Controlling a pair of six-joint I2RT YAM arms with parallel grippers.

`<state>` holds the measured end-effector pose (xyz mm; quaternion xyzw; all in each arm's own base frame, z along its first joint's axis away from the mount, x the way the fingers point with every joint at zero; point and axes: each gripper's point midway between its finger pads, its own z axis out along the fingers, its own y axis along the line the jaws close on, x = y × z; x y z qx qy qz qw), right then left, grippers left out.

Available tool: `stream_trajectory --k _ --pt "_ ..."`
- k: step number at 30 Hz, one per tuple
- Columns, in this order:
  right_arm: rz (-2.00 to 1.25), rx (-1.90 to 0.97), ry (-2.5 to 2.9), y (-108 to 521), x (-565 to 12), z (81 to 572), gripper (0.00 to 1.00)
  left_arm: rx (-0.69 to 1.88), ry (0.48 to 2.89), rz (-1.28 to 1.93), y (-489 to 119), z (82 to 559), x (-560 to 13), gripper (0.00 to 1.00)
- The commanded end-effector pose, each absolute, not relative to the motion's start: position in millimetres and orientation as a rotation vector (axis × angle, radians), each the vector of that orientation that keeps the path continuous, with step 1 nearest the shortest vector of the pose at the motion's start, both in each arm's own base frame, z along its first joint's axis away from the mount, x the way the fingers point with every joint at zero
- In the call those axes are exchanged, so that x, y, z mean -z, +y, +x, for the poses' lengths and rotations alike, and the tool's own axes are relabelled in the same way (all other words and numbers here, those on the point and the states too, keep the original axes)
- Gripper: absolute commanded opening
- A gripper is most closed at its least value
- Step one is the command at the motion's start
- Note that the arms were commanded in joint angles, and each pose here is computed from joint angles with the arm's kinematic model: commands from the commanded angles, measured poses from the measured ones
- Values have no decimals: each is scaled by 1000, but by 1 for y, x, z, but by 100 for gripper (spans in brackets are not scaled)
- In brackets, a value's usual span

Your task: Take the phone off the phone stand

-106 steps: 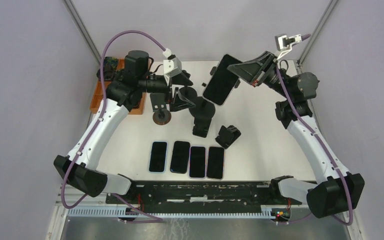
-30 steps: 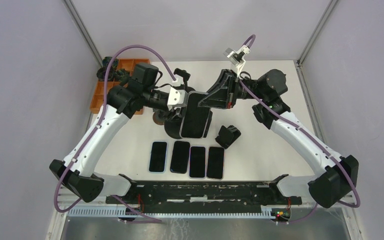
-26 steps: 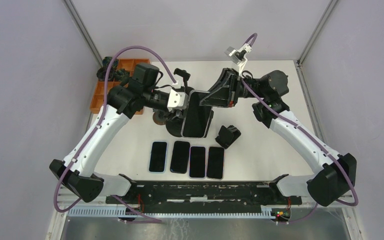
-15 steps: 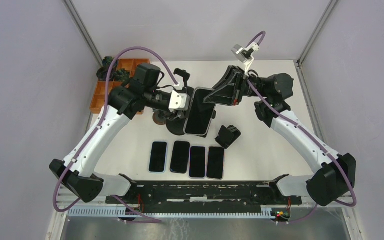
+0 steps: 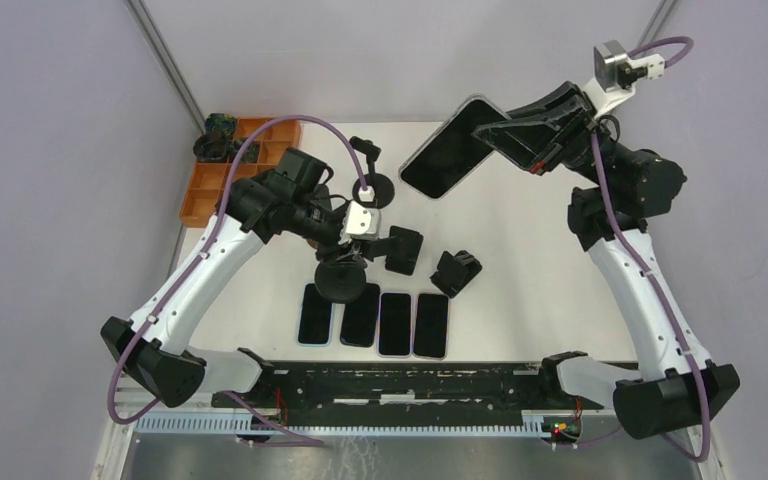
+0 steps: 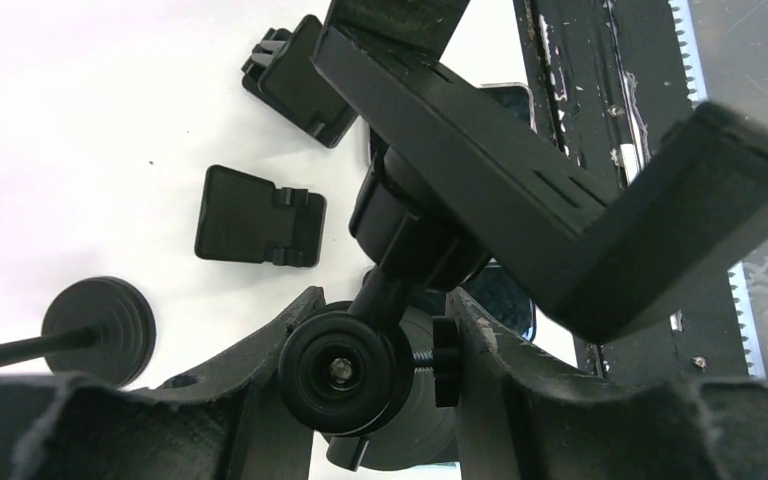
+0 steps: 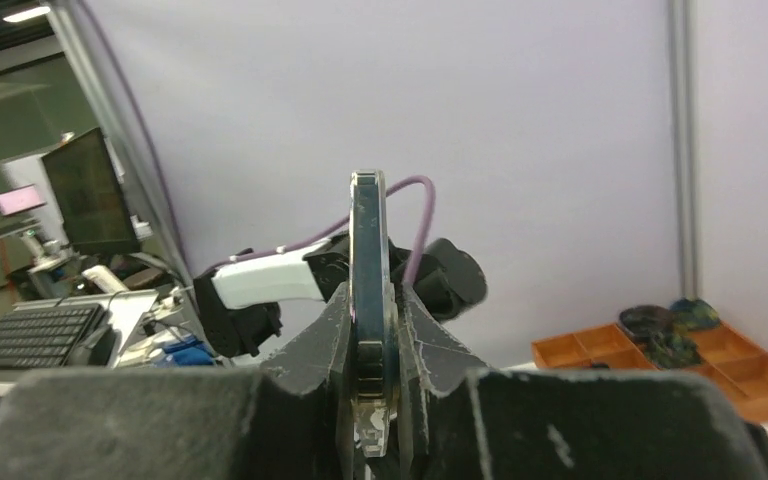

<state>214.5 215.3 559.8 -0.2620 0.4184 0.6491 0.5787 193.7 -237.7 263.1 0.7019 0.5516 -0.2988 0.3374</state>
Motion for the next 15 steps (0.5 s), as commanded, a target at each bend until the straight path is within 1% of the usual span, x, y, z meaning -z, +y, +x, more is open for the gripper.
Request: stream_trajectory --k 1,3,6,10,12,15 --pt "-478 -1382 1164 200 -537 246 0 683 1247 1797 -242 198 -314 2" --pt "-404 -1256 1364 192 -493 271 0 685 1232 1783 -243 197 -323 2" --pt "-339 -1081 1634 174 -419 281 0 693 1230 1750 -243 194 -337 2" --pt "-271 -815 1934 138 -324 255 0 649 1195 1726 -242 197 -354 2" --pt "-213 -742 2005 124 -295 239 0 630 1178 1712 -244 201 -360 2" --pt "-160 -717 2097 116 -263 217 0 649 1179 1700 -249 205 -364 2"
